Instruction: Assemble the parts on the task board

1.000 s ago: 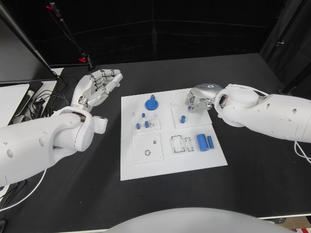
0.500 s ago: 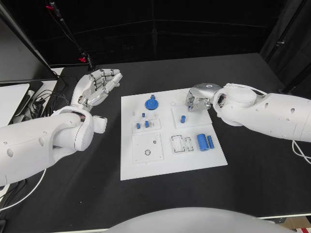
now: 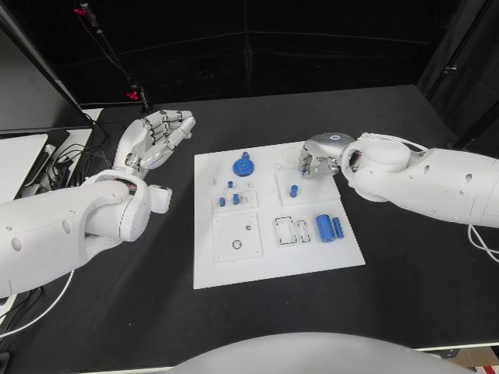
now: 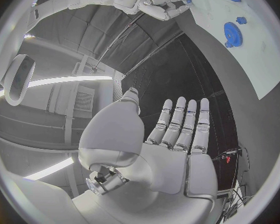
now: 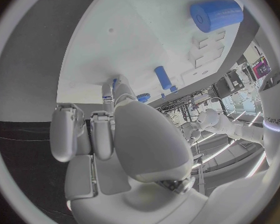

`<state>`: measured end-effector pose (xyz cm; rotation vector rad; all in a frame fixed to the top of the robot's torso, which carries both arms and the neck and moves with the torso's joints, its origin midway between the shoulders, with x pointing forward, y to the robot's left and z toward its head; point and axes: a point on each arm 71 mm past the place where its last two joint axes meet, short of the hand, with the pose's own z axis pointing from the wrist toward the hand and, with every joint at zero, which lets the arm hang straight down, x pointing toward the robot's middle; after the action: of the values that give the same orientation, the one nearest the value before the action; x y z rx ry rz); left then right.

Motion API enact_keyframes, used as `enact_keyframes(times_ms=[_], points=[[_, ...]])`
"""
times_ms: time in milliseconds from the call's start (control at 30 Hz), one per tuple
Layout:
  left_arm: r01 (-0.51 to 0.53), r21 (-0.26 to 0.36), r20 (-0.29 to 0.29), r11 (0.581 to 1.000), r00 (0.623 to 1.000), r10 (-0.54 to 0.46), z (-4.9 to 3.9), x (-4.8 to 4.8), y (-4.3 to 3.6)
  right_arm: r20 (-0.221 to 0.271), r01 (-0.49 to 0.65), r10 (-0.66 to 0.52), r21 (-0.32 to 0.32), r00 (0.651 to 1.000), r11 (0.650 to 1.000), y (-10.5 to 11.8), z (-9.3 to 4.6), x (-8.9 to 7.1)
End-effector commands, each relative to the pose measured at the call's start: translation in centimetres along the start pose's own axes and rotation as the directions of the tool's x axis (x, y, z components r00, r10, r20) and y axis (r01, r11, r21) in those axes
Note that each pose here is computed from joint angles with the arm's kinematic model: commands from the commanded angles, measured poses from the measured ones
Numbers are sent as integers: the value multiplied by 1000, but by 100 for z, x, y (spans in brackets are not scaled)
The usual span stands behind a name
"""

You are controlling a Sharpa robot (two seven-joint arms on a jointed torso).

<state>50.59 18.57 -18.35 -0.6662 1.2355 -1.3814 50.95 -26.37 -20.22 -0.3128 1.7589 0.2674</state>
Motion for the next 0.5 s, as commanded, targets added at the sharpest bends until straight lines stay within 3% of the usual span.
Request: enact_keyframes(times_ms=[33,500], points=[[9,156,-7,988,1000,-9,-2,3,-117,-34,33,-33,6,999,999,13,-10,62],[9,150,-6,989,1000,-8,-3,-11,-105,94,21,-15,-57,995,998,92,-39,-24]])
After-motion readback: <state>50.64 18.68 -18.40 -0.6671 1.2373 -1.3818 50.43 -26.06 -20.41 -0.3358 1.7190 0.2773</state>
